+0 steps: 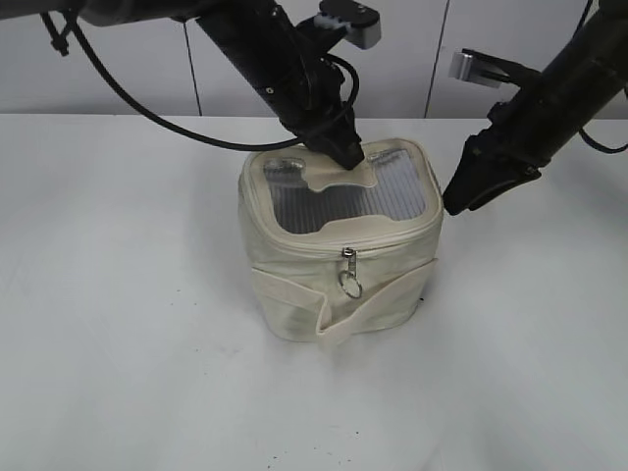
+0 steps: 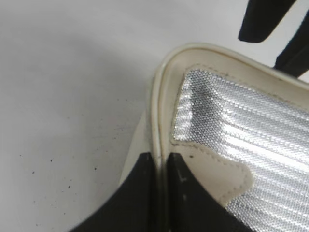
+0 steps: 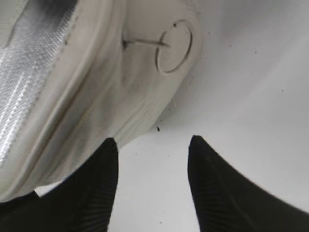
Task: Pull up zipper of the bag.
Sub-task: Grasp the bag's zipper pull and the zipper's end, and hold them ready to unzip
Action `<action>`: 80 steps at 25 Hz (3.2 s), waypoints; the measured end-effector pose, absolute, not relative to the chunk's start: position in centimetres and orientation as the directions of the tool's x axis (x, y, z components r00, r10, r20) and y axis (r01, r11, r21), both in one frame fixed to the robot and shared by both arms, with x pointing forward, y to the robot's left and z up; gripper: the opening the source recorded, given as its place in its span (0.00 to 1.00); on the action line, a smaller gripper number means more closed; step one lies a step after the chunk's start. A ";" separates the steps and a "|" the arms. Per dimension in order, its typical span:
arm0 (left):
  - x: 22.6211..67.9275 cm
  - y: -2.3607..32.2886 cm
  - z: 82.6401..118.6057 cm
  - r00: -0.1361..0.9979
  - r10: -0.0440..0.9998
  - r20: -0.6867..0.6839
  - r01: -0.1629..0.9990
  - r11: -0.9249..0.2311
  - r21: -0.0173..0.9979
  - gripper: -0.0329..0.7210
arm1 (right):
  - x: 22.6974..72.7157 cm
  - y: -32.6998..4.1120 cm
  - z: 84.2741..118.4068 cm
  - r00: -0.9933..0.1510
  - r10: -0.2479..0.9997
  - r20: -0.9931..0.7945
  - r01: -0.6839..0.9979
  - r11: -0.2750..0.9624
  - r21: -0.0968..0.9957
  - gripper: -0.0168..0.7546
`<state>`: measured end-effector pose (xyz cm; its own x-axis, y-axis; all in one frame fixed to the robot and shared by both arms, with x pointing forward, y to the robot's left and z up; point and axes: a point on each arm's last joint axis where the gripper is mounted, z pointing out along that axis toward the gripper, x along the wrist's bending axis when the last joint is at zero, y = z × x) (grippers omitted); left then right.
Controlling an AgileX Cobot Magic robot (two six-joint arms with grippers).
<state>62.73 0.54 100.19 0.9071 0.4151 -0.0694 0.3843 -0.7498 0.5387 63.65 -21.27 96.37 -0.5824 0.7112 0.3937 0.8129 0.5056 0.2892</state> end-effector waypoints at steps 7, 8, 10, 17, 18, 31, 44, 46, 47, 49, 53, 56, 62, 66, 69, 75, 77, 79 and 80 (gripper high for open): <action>62.5 1.0 100.9 0.921 0.389 -0.005 0.339 -0.797 0.500 0.11 | 63.9 -21.0 96.5 -0.622 0.680 0.388 0.782 0.517 0.348 0.57; 62.5 1.2 101.0 0.923 0.386 0.008 0.333 -0.805 0.492 0.11 | 63.9 -21.0 96.6 -0.624 0.679 0.388 0.781 0.518 0.350 0.58; 62.6 1.7 101.2 0.924 0.382 0.018 0.327 -0.815 0.478 0.11 | 63.8 -20.9 96.6 -0.624 0.674 0.396 0.781 0.520 0.345 0.59; 63.2 2.9 101.2 0.913 0.406 -0.040 0.374 -0.793 0.481 0.11 | 63.7 -20.7 96.8 -0.618 0.652 0.440 0.786 0.502 0.360 0.58; 63.2 2.9 101.3 0.916 0.399 -0.043 0.368 -0.792 0.487 0.11 | 63.8 -20.6 96.7 -0.620 0.651 0.438 0.784 0.497 0.371 0.58; 63.0 2.8 101.4 0.940 0.332 -0.075 0.320 -0.788 0.526 0.10 | 64.3 -19.7 94.9 -0.714 0.618 0.328 0.669 0.464 0.581 0.58; 62.5 0.9 100.9 0.959 0.284 -0.004 0.240 -0.802 0.546 0.10 | 63.6 -19.3 95.3 -0.685 0.660 0.309 0.705 0.492 0.511 0.03; 62.2 0.3 100.9 0.965 0.262 0.012 0.212 -0.807 0.551 0.10 | 63.1 -19.7 95.9 -0.663 0.688 0.295 0.728 0.500 0.468 0.03; 62.0 0.1 100.9 0.968 0.249 0.020 0.198 -0.811 0.551 0.10 | 62.9 -19.9 96.3 -0.653 0.702 0.285 0.737 0.501 0.454 0.03; 61.7 -0.3 100.9 0.973 0.227 0.031 0.173 -0.817 0.550 0.10 | 62.3 -20.2 97.1 -0.636 0.719 0.280 0.753 0.499 0.429 0.03; 61.4 -0.6 100.9 0.980 0.194 0.040 0.141 -0.824 0.549 0.10 | 60.4 -20.5 98.2 -0.624 0.726 0.290 0.768 0.499 0.401 0.03; 61.2 -0.8 101.0 0.987 0.155 0.031 0.111 -0.821 0.560 0.10 | 58.9 -20.8 98.5 -0.606 0.738 0.297 0.783 0.487 0.388 0.03; 60.9 -1.1 100.8 0.993 0.117 0.005 0.093 -0.811 0.577 0.10 | 56.1 -22.0 98.1 -0.545 0.816 0.193 0.783 0.413 0.465 0.03; 60.8 -1.1 100.7 0.994 0.109 0.005 0.086 -0.811 0.579 0.10 | 55.3 -22.9 97.1 -0.489 0.866 0.100 0.765 0.371 0.527 0.03; 61.0 -1.0 100.8 0.993 0.115 -0.003 0.095 -0.806 0.584 0.10 | 55.4 -22.9 96.6 -0.484 0.871 0.087 0.761 0.370 0.533 0.05; 61.1 -0.8 100.8 0.993 0.121 -0.014 0.106 -0.801 0.589 0.10 | 55.1 -22.0 95.8 -0.584 0.800 0.136 0.726 0.440 0.528 0.36; 61.1 -0.8 100.8 0.992 0.122 -0.015 0.107 -0.801 0.589 0.10 | 55.0 -21.6 95.9 -0.608 0.777 0.165 0.714 0.444 0.541 0.42; 61.1 -0.8 100.8 0.992 0.122 -0.015 0.107 -0.801 0.590 0.10 | 55.0 -21.3 96.0 -0.620 0.764 0.180 0.704 0.440 0.557 0.47; 61.1 -0.8 100.8 0.992 0.122 -0.016 0.107 -0.800 0.590 0.10 | 55.0 -21.3 96.0 -0.622 0.761 0.182 0.701 0.438 0.562 0.49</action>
